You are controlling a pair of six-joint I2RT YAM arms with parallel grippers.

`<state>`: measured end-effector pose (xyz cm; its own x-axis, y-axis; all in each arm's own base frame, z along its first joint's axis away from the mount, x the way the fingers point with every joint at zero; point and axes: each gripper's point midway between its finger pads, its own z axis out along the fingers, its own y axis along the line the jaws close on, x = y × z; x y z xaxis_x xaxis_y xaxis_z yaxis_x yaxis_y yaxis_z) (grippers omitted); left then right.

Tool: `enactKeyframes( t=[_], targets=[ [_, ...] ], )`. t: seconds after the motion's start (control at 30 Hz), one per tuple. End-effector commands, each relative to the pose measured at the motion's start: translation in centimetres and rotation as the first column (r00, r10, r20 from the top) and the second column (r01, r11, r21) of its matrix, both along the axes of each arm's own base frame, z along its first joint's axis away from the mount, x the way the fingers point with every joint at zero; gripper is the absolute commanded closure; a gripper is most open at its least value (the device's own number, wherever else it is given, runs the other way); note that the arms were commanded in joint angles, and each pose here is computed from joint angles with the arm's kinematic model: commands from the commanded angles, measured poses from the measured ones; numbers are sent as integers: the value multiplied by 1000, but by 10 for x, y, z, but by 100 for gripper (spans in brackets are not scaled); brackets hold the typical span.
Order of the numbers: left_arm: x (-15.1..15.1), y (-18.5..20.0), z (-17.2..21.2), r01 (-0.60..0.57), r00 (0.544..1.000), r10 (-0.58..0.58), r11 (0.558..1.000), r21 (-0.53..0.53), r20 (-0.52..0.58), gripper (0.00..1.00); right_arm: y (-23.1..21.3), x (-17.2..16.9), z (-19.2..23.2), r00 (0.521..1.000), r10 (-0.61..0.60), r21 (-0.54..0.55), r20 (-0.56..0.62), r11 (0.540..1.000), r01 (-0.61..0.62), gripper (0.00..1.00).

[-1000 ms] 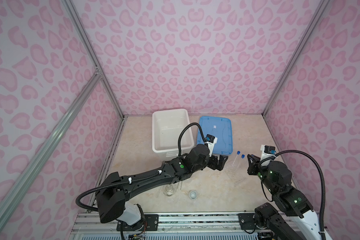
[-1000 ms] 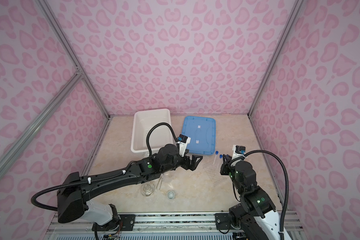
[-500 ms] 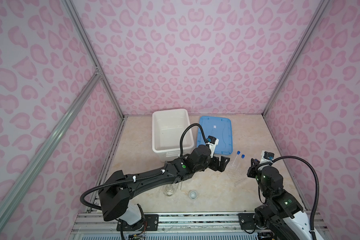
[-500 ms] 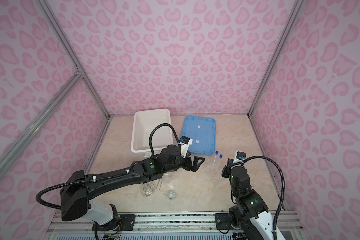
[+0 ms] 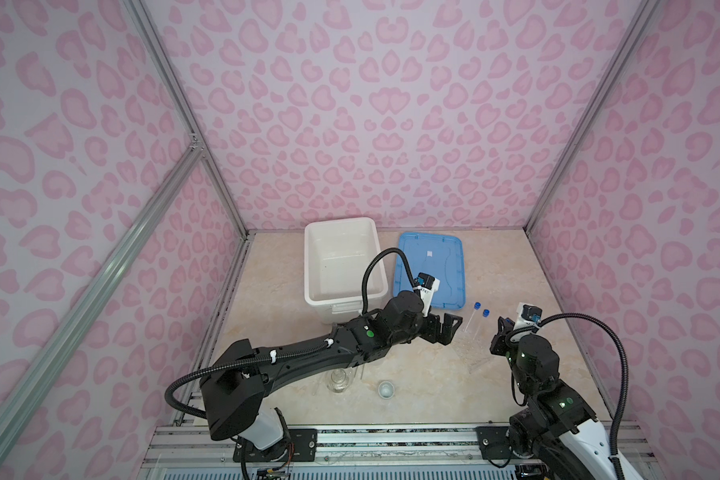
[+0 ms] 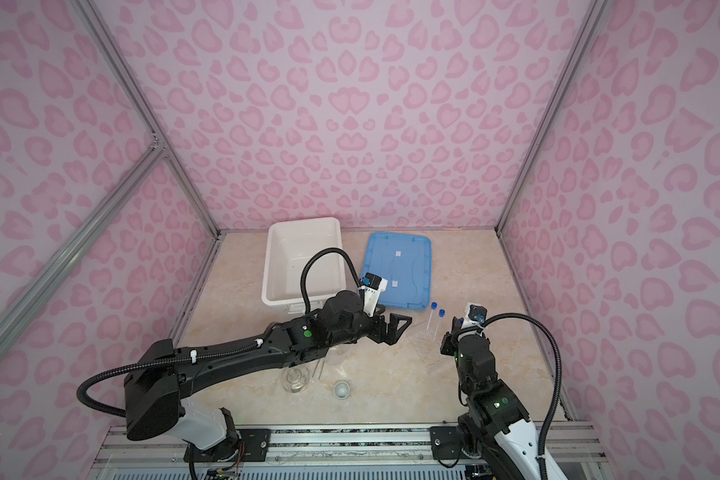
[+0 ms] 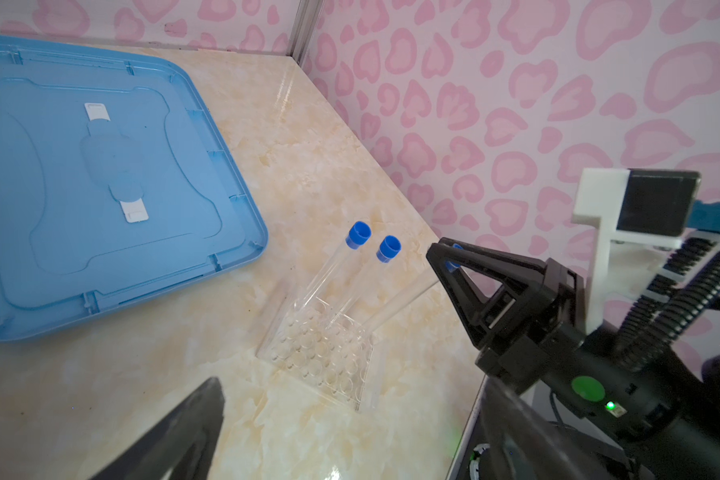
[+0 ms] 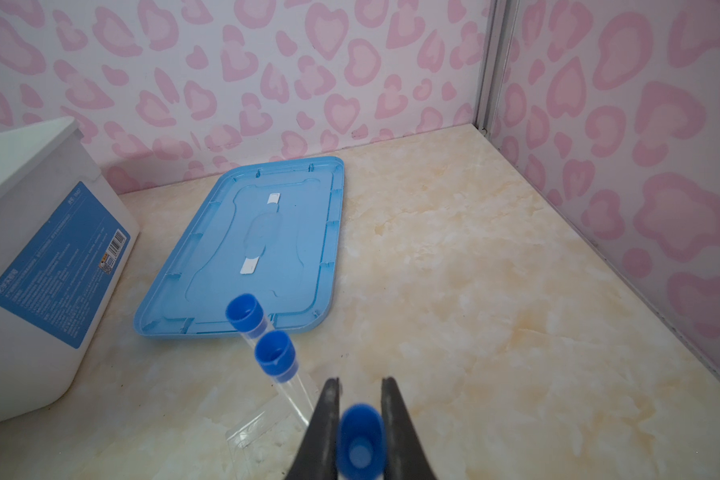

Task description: Organize the chemistry lab equipment

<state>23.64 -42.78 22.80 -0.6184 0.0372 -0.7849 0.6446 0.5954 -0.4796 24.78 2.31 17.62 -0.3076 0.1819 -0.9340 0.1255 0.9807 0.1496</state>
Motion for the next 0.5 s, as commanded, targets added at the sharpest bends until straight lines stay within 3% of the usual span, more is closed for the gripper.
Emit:
enactKeyframes(
  t=[0.0,0.3,0.47],
  targets=[
    [3,-3,6,-8,1000,8,1000,-27,14,2,1,3,2,1000,-3,8,24,1000,3,86],
    [6,6,8,-45,998,46,999,-26,31,2,7,9,-7,1000,14,-33,-14,999,-14,86],
    [7,10,5,-58,998,59,998,-14,30,2,7,8,-14,1000,9,-34,-24,999,-10,70]
  ],
)
